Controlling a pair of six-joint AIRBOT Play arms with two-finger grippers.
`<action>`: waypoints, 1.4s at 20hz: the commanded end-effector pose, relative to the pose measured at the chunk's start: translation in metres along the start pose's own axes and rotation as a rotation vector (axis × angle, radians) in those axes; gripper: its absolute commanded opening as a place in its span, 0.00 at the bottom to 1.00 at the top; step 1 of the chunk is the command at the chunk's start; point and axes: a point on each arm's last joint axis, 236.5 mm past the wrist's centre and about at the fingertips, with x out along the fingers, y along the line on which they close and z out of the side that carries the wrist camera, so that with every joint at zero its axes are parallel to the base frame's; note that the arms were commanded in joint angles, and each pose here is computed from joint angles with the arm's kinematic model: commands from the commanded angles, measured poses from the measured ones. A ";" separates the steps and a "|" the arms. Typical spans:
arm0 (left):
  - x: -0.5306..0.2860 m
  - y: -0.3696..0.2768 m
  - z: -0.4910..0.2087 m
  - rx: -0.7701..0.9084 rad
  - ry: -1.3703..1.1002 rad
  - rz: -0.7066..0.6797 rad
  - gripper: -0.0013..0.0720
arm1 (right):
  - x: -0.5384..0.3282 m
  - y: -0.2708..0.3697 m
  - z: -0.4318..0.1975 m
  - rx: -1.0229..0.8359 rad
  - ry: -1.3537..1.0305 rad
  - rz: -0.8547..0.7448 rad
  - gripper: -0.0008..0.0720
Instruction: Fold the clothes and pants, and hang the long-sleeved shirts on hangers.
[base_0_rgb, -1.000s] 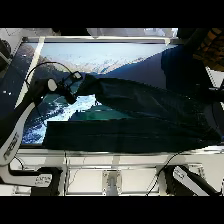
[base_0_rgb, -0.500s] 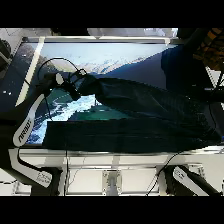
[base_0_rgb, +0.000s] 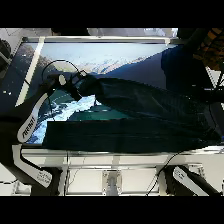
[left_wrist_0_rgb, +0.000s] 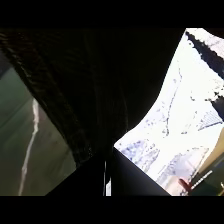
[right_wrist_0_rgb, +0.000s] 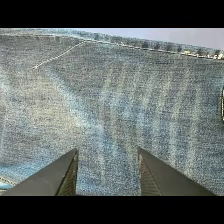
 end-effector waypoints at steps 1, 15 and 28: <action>-0.059 0.018 -0.004 -0.036 0.053 0.070 0.06 | 0.000 0.001 -0.003 0.001 0.014 0.005 0.56; -0.381 -0.023 -0.105 -0.339 -0.003 0.451 0.06 | -0.001 0.008 -0.023 -0.004 0.097 0.034 0.56; -0.229 0.083 -0.159 -0.566 0.246 0.319 0.06 | 0.067 -0.065 -0.005 0.006 0.088 -0.154 0.56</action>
